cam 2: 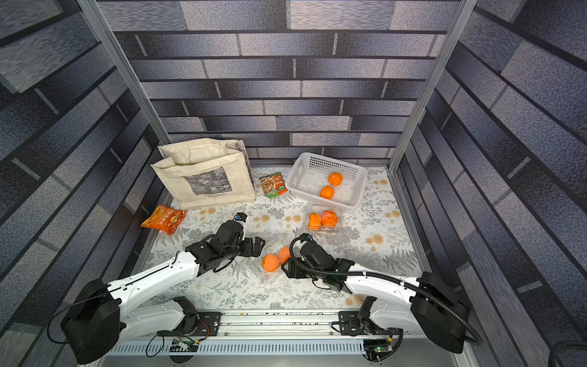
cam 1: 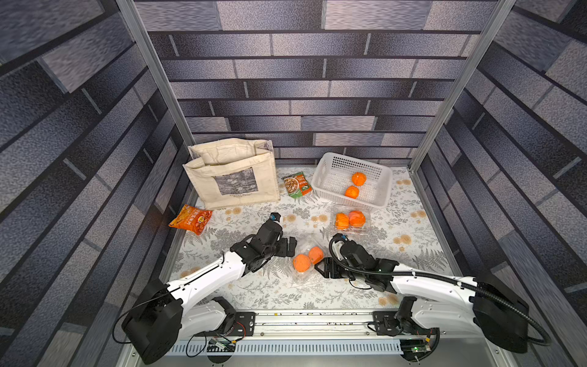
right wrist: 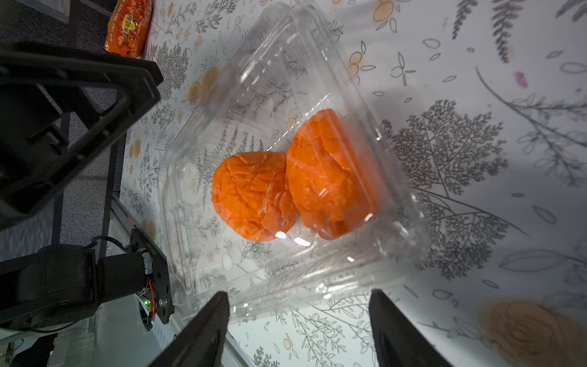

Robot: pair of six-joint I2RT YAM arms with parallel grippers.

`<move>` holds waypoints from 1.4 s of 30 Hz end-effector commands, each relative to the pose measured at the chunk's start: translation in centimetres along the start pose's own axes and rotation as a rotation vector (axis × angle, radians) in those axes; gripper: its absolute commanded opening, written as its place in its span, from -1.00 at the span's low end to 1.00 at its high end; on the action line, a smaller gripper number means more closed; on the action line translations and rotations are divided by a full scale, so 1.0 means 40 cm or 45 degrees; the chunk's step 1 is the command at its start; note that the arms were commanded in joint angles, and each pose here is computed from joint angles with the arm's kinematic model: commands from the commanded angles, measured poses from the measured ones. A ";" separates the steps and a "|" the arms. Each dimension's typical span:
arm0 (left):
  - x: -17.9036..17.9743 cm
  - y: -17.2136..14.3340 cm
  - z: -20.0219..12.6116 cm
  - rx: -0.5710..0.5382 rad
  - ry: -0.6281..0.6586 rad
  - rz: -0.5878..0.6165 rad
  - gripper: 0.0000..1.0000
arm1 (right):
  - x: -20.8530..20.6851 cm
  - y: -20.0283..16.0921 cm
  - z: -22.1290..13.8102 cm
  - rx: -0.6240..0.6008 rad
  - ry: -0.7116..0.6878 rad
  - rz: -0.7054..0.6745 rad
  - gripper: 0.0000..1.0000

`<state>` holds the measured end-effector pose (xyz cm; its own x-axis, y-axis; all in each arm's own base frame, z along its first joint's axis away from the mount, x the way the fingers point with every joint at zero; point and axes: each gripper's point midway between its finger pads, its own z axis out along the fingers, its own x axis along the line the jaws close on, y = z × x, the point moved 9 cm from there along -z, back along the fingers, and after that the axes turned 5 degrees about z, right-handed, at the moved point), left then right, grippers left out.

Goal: Take oranges out of containers
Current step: Adjust the packing box at the center of the board.

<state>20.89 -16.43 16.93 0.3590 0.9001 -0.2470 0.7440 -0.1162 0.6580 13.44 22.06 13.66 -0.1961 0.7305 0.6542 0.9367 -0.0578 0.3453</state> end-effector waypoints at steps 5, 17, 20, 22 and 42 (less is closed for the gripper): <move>-0.002 0.023 -0.013 -0.035 0.000 0.022 1.00 | 0.105 0.072 0.021 -0.111 0.153 -0.111 0.43; 0.025 0.013 -0.030 -0.045 0.014 -0.021 1.00 | 0.119 0.154 0.122 -0.105 0.146 -0.119 0.41; 0.032 0.010 -0.032 -0.053 0.006 -0.028 1.00 | 0.114 0.152 0.093 -0.147 0.138 -0.139 0.44; 0.038 0.009 -0.029 -0.054 0.007 -0.031 1.00 | 0.100 0.142 0.075 -0.169 0.122 -0.125 0.44; 0.081 -0.017 0.013 0.042 0.012 -0.182 1.00 | 0.026 0.081 0.120 -0.200 0.316 0.059 -0.26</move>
<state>21.93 -13.69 15.91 0.2636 0.9165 -0.3010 0.7880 -0.0246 0.6152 17.15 25.19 11.98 -0.2303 0.5887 0.7749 0.8986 -0.1770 0.4015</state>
